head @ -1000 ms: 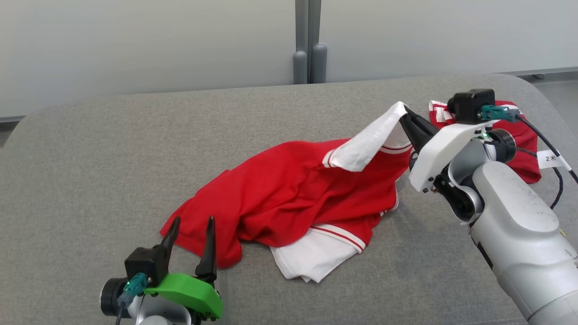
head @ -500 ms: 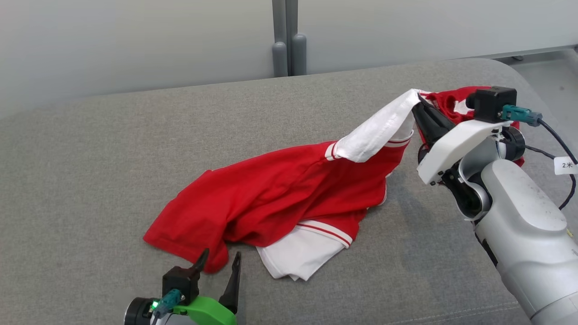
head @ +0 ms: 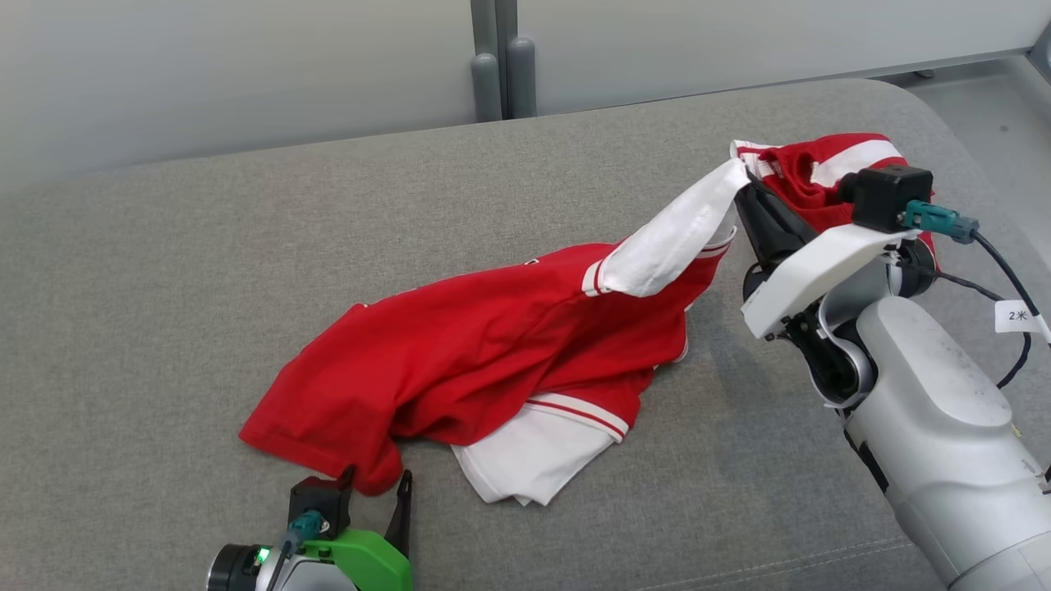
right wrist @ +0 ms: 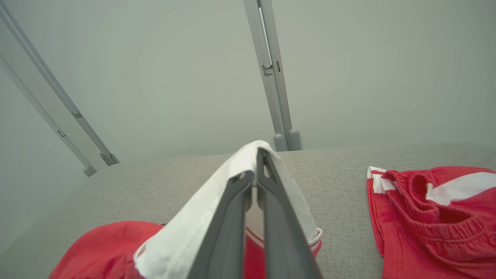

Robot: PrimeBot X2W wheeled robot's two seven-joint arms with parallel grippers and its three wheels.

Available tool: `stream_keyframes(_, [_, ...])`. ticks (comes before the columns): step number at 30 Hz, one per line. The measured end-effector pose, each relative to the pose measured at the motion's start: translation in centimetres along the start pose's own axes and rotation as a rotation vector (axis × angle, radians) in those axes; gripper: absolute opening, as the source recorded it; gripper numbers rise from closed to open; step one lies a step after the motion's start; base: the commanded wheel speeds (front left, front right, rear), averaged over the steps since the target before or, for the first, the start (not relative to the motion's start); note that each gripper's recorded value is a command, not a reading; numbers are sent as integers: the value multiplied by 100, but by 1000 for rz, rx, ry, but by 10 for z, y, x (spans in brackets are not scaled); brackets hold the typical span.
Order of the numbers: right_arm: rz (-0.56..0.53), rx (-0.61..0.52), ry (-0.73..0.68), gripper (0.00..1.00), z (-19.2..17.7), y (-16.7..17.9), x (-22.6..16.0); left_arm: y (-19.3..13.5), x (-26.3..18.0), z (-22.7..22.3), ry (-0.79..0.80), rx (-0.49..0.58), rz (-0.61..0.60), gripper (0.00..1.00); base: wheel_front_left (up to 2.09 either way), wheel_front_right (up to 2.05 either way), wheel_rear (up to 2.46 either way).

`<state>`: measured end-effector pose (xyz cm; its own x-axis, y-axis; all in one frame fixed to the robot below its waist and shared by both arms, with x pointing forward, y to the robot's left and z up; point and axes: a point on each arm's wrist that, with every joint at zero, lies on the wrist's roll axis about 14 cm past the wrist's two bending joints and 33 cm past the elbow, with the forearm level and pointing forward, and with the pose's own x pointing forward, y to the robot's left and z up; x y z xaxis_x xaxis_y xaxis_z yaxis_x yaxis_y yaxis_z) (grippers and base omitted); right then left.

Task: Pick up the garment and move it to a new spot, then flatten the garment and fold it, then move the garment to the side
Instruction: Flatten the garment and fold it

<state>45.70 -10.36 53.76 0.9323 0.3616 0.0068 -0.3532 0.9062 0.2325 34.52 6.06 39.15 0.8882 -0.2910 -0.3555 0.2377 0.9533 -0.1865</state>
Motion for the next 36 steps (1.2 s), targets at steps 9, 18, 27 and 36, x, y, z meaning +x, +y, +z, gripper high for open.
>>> stream_keyframes(9, [-24, 23, 1, 0, -8, -8, -4, 7, 17, 13, -25, 19, 15, 0, 0, 0, 0])
stream_keyframes(18, [-60, 45, -99, 0, 14, -21, -6, 35, 25, 102, -284, 141, 48, 0, 0, 0, 0])
stream_keyframes(27, [-46, 55, -319, 0, 84, -21, -11, 46, -8, 224, -634, 319, 59, 0, 0, 0, 0])
stream_keyframes(36, [45, -4, -616, 0, 187, 2, -38, 23, -84, 331, -1011, 446, 31, 0, 0, 0, 0])
